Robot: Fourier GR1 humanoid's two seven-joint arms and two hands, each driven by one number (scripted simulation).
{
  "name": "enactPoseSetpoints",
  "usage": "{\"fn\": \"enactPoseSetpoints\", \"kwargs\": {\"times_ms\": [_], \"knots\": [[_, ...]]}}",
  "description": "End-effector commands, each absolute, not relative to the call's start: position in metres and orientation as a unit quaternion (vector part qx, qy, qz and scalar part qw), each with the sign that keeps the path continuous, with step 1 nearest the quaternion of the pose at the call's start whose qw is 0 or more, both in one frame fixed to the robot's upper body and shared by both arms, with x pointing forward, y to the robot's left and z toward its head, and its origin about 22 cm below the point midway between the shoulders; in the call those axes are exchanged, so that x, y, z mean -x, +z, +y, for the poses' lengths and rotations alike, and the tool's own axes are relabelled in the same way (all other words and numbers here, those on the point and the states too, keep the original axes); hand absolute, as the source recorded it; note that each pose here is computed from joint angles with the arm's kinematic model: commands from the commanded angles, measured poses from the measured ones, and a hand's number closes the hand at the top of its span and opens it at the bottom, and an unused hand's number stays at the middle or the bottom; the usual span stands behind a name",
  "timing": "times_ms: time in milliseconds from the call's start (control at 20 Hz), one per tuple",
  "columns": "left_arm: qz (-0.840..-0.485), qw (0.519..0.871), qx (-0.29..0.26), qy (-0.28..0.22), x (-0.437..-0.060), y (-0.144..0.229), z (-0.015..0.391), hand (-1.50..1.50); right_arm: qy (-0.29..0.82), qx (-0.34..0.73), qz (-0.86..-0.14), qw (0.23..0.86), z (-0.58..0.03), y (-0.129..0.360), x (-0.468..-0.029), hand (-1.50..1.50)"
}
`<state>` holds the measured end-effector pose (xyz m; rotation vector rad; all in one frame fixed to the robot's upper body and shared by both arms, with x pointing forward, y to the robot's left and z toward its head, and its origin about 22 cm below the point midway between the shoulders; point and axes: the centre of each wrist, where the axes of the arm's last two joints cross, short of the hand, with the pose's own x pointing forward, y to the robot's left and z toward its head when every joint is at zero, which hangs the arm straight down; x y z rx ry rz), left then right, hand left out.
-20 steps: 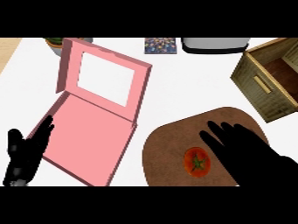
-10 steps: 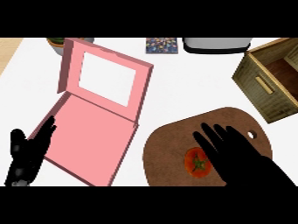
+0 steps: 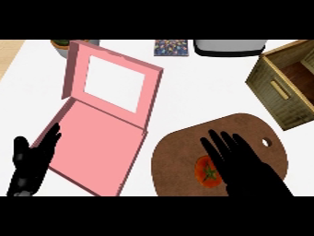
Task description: Pick the tomato from the cutting board and place it in the basket
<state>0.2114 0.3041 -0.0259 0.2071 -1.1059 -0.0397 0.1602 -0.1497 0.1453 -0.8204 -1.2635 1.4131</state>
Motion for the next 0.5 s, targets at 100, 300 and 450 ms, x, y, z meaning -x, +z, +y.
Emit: {"fn": "enactPoseSetpoints", "kwargs": {"times_ms": [100,300,450], "knots": [[-0.486,0.871,-0.066,-0.017,-0.205,-0.035,0.290,0.00,0.572,0.360,-0.522,0.520,-0.153,0.133,-0.164,-1.50],[-0.492,0.867,-0.069,-0.016,-0.195,-0.041,0.300,0.00,0.571,0.359,-0.523,0.521,-0.137,0.100,-0.172,-1.50],[-0.481,0.874,-0.073,-0.015,-0.191,-0.044,0.300,0.00,0.567,0.354,-0.531,0.522,-0.133,0.108,-0.157,-1.50]]}}
